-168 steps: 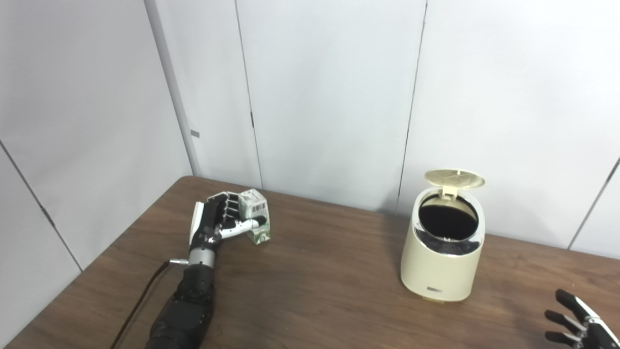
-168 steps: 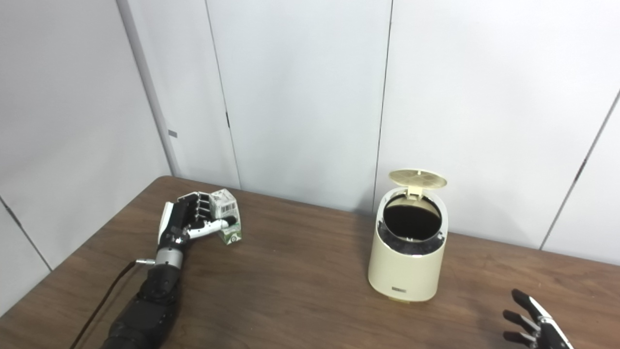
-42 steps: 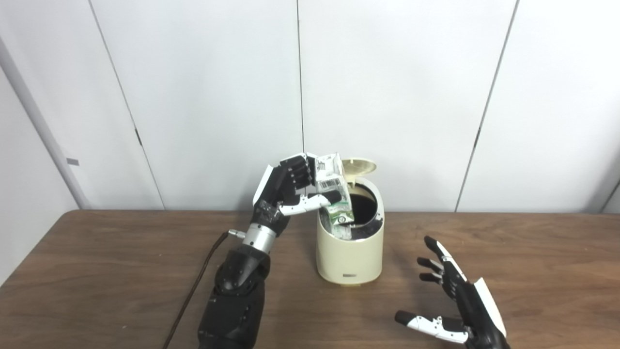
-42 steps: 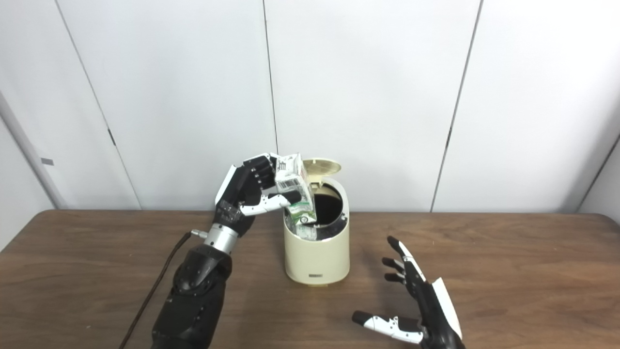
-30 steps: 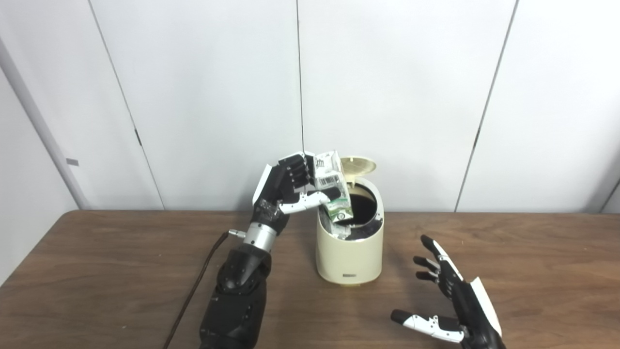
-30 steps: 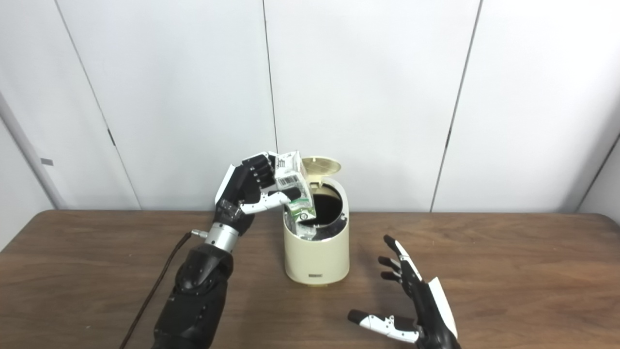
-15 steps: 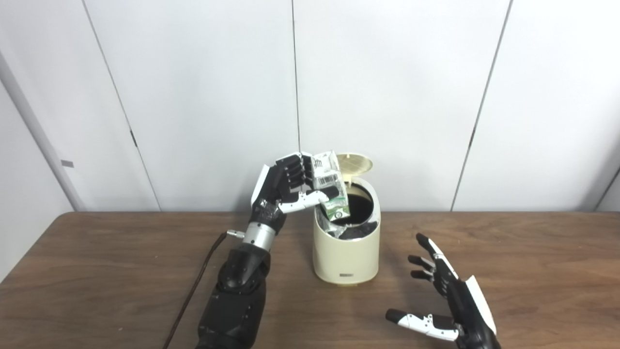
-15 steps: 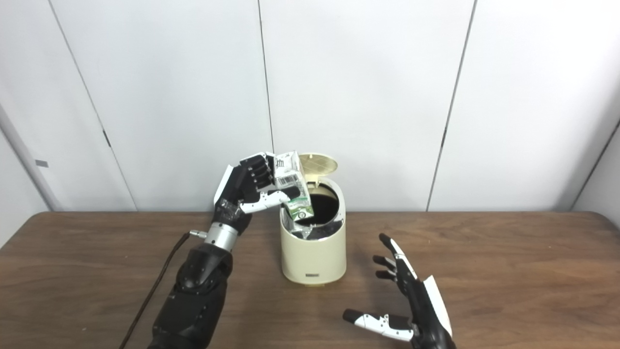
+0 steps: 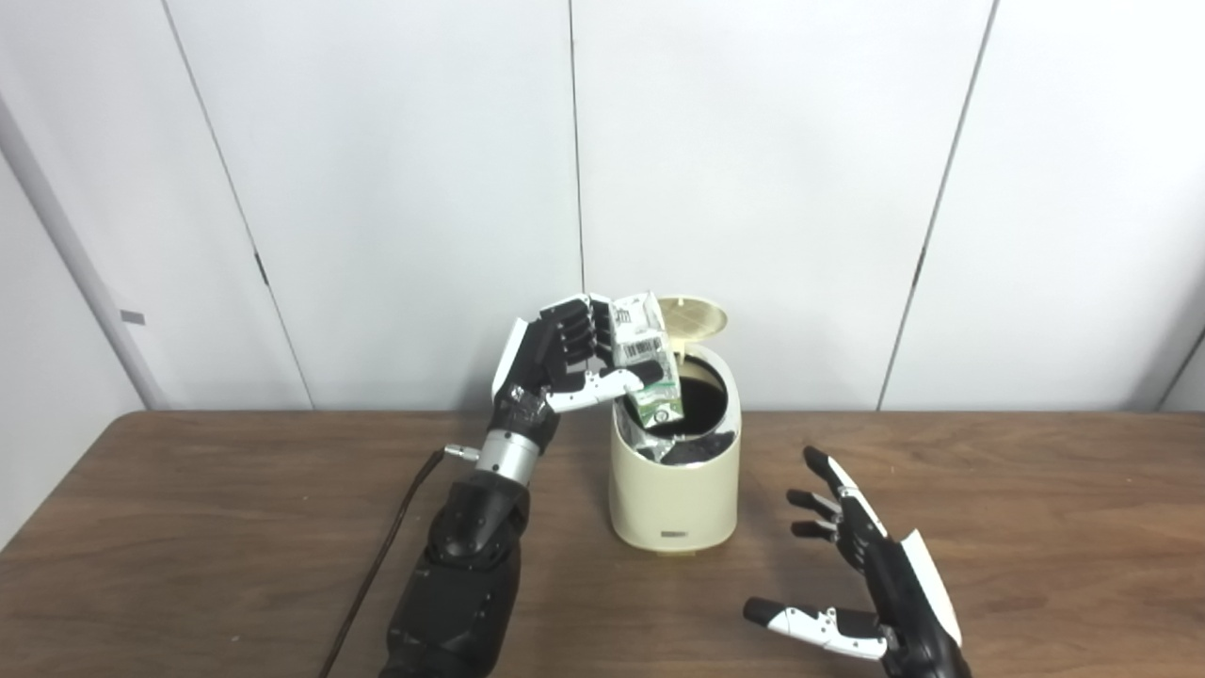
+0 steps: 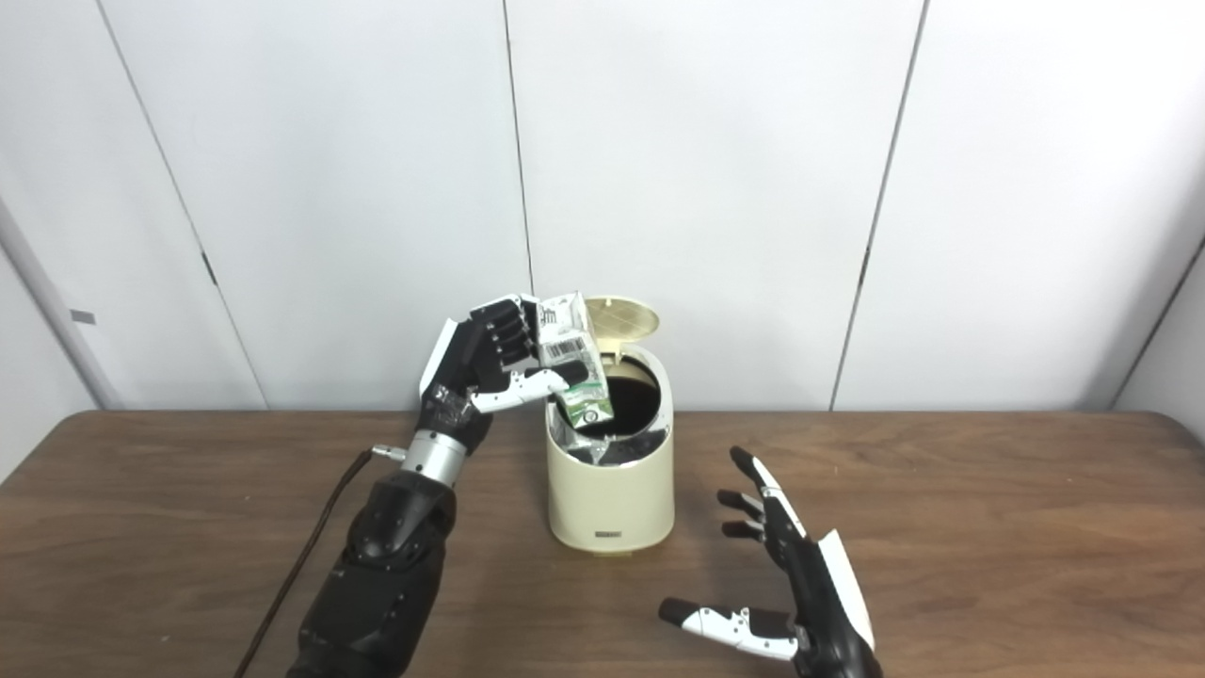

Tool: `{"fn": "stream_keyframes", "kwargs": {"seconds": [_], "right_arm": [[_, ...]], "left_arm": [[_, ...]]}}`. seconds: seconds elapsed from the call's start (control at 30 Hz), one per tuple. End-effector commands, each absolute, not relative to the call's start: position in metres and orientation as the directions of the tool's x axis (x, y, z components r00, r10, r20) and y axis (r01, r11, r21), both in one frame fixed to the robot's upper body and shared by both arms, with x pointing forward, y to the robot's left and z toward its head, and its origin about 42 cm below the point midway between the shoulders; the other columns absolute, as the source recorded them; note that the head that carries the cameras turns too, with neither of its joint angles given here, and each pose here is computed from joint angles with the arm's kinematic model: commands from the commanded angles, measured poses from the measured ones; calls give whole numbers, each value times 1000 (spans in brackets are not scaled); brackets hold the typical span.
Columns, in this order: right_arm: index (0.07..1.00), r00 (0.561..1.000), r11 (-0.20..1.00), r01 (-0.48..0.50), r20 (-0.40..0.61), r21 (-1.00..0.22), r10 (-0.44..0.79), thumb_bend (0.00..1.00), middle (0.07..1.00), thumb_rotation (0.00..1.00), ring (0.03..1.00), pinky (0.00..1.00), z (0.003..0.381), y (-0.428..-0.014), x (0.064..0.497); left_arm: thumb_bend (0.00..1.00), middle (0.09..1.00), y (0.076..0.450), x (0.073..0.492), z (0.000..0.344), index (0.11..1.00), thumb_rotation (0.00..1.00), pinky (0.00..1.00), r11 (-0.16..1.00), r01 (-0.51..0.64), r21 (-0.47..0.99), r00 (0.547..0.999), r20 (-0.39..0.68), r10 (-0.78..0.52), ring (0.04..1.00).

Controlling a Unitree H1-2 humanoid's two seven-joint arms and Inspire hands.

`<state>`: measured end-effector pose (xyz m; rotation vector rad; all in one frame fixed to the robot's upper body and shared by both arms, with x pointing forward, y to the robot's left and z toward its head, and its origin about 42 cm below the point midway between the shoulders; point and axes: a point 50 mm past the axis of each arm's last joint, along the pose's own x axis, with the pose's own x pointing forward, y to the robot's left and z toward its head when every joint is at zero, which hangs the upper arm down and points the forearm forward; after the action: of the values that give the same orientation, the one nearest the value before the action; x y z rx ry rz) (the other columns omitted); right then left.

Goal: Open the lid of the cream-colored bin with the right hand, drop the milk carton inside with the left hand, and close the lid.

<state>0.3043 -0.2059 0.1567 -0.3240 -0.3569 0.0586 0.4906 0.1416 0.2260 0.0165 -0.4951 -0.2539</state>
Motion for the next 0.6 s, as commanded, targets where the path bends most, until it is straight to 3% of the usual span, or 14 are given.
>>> {"fn": "stream_keyframes", "kwargs": {"seconds": [0.0,0.37,0.57], "right_arm": [[926,906,951,13,406,-308,119,797,948,292,826,726,172,-203,308],[924,906,956,8,407,-293,117,799,952,285,833,747,173,-204,307],[926,904,955,5,411,-296,122,788,954,274,833,751,174,-204,307]], "left_arm": [[479,488,130,495,257,503,0,391,962,254,99,792,549,-265,461],[479,490,126,492,251,512,0,381,962,253,105,796,543,-268,459],[479,501,127,493,250,514,0,374,960,184,211,800,535,-271,462]]}}
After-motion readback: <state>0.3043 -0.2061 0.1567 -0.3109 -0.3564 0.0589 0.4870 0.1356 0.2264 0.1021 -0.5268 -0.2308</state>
